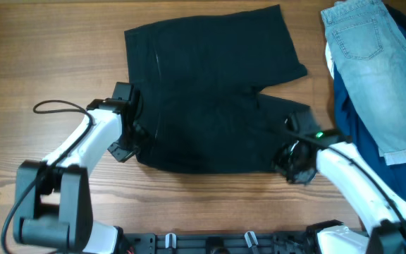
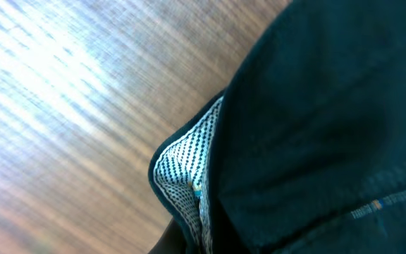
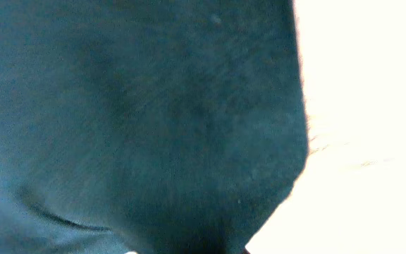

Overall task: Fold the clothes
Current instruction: 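Lift the leg hems and fold them up toward the waistband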

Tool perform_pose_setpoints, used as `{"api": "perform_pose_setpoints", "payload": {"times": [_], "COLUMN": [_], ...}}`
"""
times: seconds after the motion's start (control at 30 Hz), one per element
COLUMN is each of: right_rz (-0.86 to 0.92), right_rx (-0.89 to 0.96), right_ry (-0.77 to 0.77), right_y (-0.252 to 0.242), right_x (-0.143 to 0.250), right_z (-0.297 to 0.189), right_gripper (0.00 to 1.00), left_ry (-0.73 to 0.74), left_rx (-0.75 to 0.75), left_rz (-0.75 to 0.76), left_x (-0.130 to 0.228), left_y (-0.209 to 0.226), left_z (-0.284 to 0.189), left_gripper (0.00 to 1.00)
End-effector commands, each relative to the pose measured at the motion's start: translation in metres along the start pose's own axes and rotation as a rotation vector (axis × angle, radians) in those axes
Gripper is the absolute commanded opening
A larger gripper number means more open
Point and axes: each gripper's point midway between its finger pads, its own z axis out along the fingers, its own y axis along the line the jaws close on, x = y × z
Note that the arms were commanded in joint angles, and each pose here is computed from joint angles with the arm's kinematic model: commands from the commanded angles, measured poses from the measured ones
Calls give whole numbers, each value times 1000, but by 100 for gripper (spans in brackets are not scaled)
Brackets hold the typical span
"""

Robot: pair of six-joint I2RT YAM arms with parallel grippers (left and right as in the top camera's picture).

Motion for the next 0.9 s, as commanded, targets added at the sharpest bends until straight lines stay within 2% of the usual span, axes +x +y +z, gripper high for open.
{"api": "perform_pose_setpoints", "payload": {"times": [0.0,0.1,0.2,0.57,0.67,0.87], "right_rz": [-96,-112,-98,-202,-225,-318], "right_rx": [-38,-64,-78,-155,-155,-188], "right_ry": [-251,-360,-428,-620,-637,-621], "right_y": [10,4,-9,-13,-1,48], "right_x": [-56,-76,-84,-72,-96,-178], "right_z": [-73,-122,-151,-241,-238,-192], "right_gripper": [4,4,4,4,4,4], "left_ry": [-92,-136,-169,-204,-254,-416], "left_rx": [70,119,156,213,219,242], "left_rz": [50,47,49,76,57,11], "left_x": [-10,-7,-1,33,22,-30], "left_y": [0,6,11,33,29,-8], "left_z": [-44,-69,-88,-124,-127,-121], "left_gripper": [4,4,4,4,4,4]}}
